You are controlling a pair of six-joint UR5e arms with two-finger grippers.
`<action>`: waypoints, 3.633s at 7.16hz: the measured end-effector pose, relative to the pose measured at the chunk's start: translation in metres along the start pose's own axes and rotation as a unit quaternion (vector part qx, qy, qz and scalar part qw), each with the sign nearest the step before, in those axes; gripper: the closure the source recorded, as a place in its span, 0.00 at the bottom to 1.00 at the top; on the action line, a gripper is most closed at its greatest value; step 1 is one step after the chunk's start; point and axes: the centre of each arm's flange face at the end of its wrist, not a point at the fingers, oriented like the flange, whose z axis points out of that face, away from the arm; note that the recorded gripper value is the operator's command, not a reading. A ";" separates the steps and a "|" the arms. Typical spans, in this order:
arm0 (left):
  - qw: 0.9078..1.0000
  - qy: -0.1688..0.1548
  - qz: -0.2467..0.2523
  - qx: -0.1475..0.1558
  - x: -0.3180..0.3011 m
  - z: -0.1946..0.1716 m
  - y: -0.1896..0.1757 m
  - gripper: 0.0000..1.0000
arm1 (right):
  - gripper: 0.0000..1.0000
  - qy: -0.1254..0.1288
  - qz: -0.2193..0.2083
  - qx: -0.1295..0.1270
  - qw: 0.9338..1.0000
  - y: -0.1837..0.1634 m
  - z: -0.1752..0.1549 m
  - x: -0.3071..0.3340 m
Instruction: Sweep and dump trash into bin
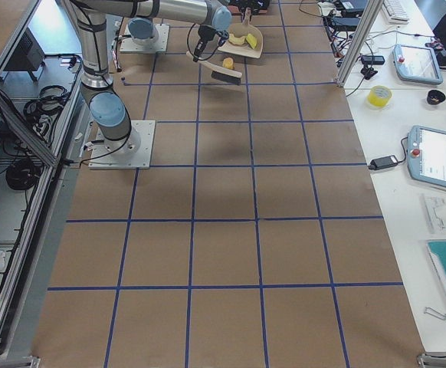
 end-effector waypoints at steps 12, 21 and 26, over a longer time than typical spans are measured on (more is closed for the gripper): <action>0.989 0.032 -0.134 0.060 -0.057 0.022 0.044 1.00 | 0.96 -0.108 -0.169 0.081 0.976 -0.022 0.027 -0.085; 0.989 0.056 -0.118 0.063 -0.031 -0.009 0.035 1.00 | 0.96 -0.069 -0.222 0.090 0.968 -0.060 -0.026 -0.060; 0.989 0.063 -0.120 0.063 -0.032 -0.016 0.035 1.00 | 0.96 -0.018 -0.228 0.075 0.971 -0.124 -0.081 0.033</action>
